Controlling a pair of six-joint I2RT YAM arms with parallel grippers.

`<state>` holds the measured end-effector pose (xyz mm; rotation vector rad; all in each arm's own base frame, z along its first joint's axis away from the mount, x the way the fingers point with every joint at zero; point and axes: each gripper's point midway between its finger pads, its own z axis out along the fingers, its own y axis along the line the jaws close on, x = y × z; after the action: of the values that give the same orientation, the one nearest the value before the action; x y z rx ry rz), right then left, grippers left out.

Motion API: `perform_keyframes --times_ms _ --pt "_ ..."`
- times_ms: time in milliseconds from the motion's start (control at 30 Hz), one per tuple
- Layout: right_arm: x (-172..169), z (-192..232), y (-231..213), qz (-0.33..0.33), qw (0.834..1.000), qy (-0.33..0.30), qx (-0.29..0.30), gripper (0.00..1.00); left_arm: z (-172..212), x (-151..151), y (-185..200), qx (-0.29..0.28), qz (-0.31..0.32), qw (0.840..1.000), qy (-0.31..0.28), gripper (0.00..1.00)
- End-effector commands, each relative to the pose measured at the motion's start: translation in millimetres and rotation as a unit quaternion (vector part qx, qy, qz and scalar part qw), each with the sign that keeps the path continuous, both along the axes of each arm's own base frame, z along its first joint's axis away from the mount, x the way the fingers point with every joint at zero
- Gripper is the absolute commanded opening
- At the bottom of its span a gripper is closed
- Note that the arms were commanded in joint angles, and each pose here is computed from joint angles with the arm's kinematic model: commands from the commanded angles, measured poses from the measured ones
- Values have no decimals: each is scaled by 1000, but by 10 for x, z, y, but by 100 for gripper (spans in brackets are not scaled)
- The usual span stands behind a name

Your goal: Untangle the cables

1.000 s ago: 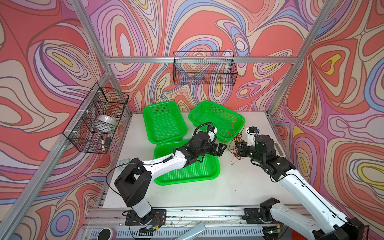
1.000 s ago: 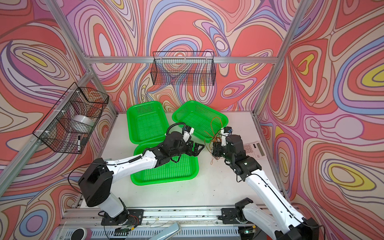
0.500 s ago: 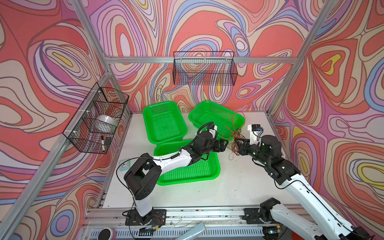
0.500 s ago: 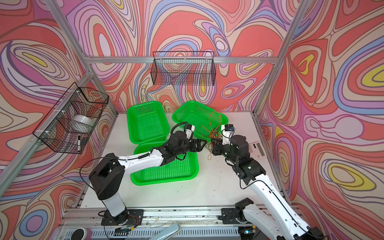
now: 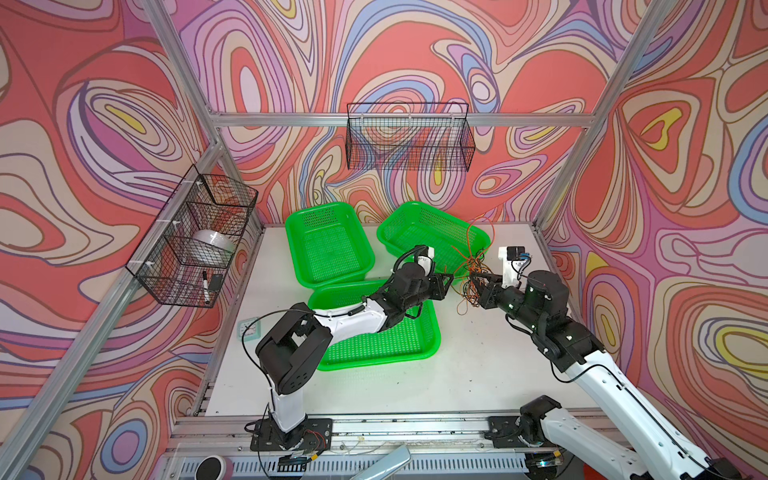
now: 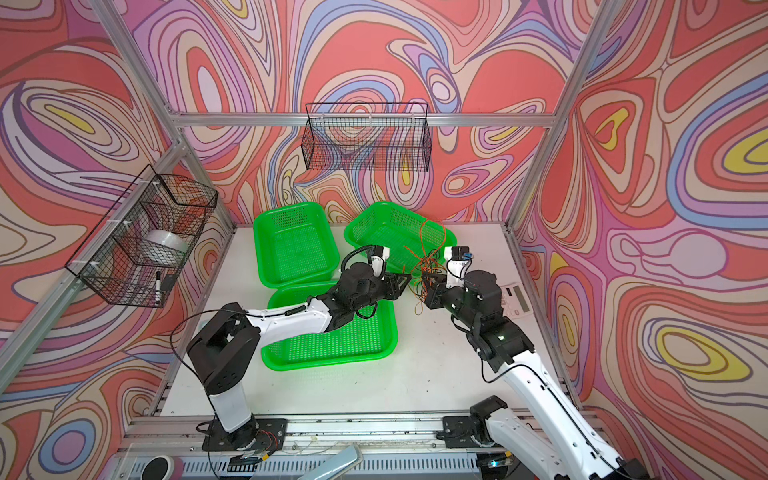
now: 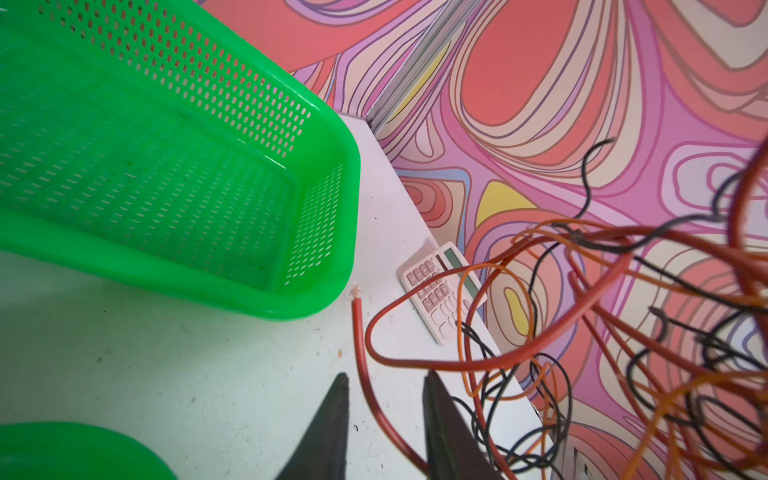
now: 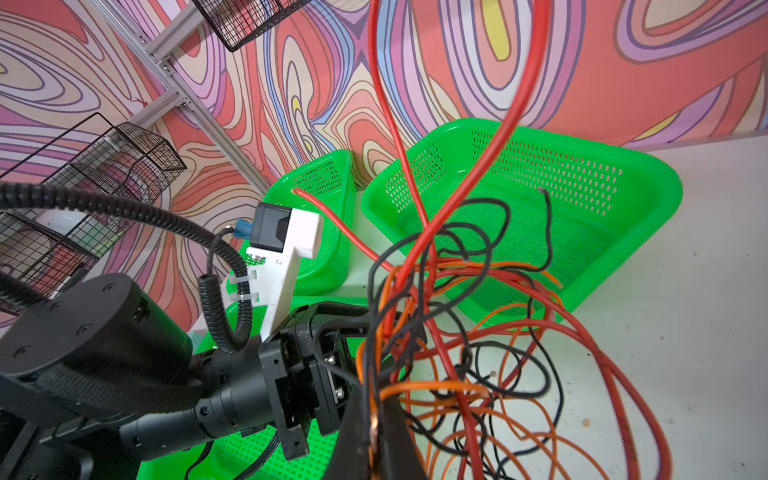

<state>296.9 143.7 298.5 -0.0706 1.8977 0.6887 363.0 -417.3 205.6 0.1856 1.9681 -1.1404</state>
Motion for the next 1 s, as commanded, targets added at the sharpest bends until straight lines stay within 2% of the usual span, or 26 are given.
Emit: perform_keyframes --times_ms 0,100,367,467,667,767,833,967 --pt "21 66 -1 -3 1000 -16 12 0 169 48 -55 -28 -8 999 -32 13" --pt "26 31 -17 -9 1000 -12 17 0 239 33 -65 -27 -16 998 -47 0" --pt "69 -212 -208 -73 997 30 13 0 437 -30 -7 5 -28 995 -93 0" --pt "56 -403 -322 -107 992 59 10 9 577 -33 10 31 -33 992 -121 0" --pt "-49 -789 -595 -183 977 107 7 45 870 -115 -67 57 -64 983 -164 0" --pt "-106 -780 -719 -206 972 109 -19 56 1013 -189 -127 60 -79 978 -186 0" --pt "-126 -706 -743 -204 974 97 -31 62 1085 -217 -153 61 -84 975 -196 0" --pt "-149 -520 -513 -122 990 53 -47 66 1251 -253 -200 60 -95 970 -216 0"
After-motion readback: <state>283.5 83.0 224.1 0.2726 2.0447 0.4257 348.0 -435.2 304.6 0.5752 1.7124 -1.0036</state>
